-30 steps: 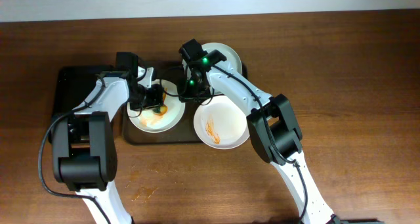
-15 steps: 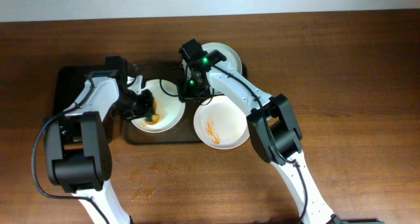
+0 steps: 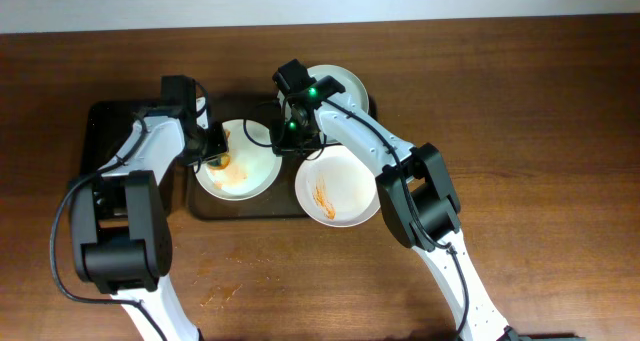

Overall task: Clean dirty plates on tray and stack at the side
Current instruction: 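Scrub the left plate with the sponge while the right gripper holds its rim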

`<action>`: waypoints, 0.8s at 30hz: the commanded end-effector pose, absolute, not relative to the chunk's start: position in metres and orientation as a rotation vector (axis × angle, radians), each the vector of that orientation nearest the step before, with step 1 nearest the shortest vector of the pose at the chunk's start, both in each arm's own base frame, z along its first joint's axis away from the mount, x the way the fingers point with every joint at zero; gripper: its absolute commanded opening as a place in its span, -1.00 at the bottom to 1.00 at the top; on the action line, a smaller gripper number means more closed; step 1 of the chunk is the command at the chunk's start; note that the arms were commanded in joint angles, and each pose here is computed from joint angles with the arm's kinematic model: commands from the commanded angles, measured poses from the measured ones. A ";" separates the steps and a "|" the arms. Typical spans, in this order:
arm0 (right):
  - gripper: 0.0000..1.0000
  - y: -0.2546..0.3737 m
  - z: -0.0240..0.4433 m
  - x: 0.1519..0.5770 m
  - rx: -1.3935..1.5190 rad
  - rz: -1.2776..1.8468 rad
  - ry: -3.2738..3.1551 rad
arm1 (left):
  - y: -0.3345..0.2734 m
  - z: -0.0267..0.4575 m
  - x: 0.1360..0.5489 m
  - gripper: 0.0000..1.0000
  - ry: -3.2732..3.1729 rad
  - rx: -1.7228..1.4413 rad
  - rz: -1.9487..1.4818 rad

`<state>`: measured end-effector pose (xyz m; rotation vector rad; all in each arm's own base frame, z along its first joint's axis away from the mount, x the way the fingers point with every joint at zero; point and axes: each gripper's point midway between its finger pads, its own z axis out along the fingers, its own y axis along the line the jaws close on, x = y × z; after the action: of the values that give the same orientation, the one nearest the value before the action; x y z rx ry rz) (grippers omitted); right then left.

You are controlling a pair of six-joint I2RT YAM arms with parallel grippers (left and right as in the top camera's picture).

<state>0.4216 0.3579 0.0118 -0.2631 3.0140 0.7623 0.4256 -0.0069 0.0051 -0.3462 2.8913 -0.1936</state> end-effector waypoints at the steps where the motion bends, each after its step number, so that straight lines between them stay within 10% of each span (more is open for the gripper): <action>1: -0.92 0.359 0.011 0.421 -0.279 0.779 3.014 | -0.012 -0.016 0.381 -0.98 3.074 -0.409 -0.174; 6: -0.91 0.359 0.011 0.421 -0.279 0.779 3.014 | -0.060 -0.002 0.335 -0.98 3.242 -0.471 -0.601; 12: -0.91 0.359 0.011 0.421 -0.279 0.779 3.014 | -0.078 0.000 0.374 -0.98 3.069 -0.358 -0.717; 24: -0.92 0.359 0.011 0.421 -0.279 0.779 3.014 | 0.014 -0.008 0.435 -0.98 2.839 -0.382 0.010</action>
<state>0.4217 0.3580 0.0119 -0.2736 3.0107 0.7627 0.4395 -0.0311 0.0064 -0.3090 2.8323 -0.3371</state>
